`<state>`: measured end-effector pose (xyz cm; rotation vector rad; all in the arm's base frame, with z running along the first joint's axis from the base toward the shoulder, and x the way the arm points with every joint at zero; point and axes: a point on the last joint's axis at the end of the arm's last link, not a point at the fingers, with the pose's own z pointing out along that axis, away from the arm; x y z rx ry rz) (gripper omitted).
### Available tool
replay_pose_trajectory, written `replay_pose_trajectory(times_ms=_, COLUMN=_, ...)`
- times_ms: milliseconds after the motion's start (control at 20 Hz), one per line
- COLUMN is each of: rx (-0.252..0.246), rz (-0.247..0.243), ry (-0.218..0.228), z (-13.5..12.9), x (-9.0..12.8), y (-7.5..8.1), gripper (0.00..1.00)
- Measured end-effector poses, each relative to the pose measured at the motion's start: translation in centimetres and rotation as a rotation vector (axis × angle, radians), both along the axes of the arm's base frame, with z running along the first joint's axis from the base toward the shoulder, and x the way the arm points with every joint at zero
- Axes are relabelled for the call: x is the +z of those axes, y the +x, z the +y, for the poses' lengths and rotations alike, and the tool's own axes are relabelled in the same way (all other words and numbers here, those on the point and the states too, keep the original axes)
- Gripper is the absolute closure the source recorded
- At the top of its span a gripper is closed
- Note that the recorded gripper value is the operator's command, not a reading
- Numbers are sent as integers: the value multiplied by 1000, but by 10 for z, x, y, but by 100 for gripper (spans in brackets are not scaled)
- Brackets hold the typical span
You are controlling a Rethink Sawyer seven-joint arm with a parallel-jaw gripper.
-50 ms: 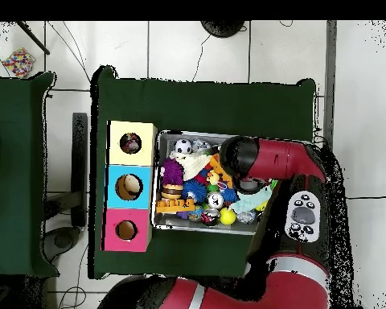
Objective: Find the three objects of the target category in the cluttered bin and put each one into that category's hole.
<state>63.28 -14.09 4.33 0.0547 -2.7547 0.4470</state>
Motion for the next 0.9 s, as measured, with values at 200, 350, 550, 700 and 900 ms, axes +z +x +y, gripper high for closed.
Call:
replay_pose_trajectory(times_ms=200, rx=24, rz=-7, ry=-20, z=-2, x=0, y=7, gripper=0)
replay_pose_trajectory(times_ms=350, rx=61, rz=-13, ry=-50, z=-3, x=1, y=14, gripper=0)
replay_pose_trajectory(times_ms=550, rx=103, rz=-17, ry=-80, z=-1, x=-2, y=23, gripper=0)
replay_pose_trajectory(times_ms=700, rx=111, rz=-18, ry=-84, z=-1, x=-8, y=28, gripper=0)
replay_pose_trajectory(times_ms=900, rx=113, rz=-3, ry=-81, z=-2, x=-23, y=26, gripper=0)
